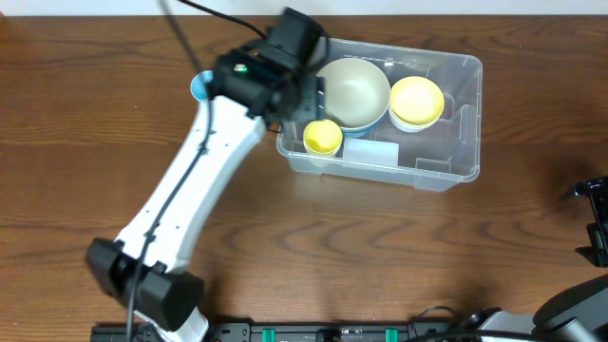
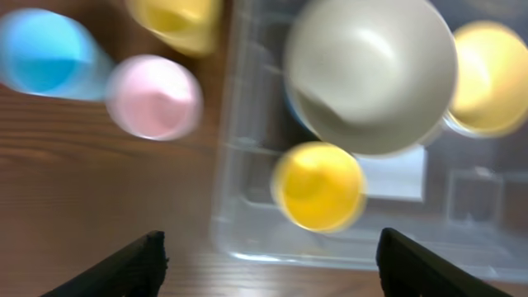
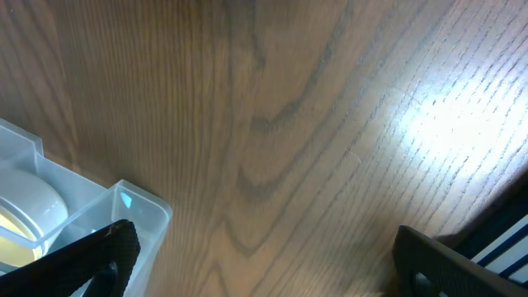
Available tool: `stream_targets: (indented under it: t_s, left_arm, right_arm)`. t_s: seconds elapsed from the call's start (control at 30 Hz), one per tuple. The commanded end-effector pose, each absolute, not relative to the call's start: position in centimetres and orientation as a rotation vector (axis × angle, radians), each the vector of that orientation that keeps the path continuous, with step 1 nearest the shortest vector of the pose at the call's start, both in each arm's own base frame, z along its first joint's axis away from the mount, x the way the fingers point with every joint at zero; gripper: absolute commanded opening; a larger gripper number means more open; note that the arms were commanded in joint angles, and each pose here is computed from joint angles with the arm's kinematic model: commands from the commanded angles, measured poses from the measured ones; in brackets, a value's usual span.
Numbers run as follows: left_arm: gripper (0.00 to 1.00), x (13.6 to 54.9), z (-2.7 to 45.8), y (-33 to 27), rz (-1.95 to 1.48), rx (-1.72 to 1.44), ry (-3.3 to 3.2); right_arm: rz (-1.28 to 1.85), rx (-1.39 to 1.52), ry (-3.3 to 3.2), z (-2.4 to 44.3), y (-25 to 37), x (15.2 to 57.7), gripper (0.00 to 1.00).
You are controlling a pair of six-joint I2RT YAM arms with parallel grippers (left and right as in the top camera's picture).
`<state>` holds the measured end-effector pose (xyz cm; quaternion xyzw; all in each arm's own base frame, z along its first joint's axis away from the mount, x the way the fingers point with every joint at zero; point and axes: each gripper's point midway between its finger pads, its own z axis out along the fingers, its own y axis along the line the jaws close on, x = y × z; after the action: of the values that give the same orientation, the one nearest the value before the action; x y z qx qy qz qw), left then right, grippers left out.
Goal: Pack container
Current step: 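Move the left gripper to the pink cup and grip it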
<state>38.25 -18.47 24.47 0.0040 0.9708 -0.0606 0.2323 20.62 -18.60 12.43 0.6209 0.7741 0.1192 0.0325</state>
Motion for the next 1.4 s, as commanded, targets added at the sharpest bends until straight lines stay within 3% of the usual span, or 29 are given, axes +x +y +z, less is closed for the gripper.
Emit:
stream_targets:
  t_s: [0.0,0.2,0.4,1.27,1.37]
  left_arm:
    - [0.85,40.1,25.0,-13.0,-0.028,-0.194,2.625]
    - [0.85,42.1,21.9,-6.5,-0.103,-0.444,2.717]
    - [0.87,43.0,17.3,-4.0,-0.186,-0.51,2.851]
    - [0.87,43.1,6.1,-7.7,-0.11,-0.459,3.111]
    - [0.8,43.2,5.8,-7.7,-0.109,-0.459,3.113]
  right_arm:
    - [0.365,1.92,2.355,12.9,-18.6,20.6,0.99]
    - [0.366,1.92,2.355,12.9,-18.6,20.6,0.99]
    - [0.366,1.92,2.355,12.9,-18.6,20.6,0.99]
    - [0.366,1.92,2.355,12.9,-18.6,20.6,0.99]
    - [0.365,1.92,2.355,12.9,-18.6,20.6,0.99]
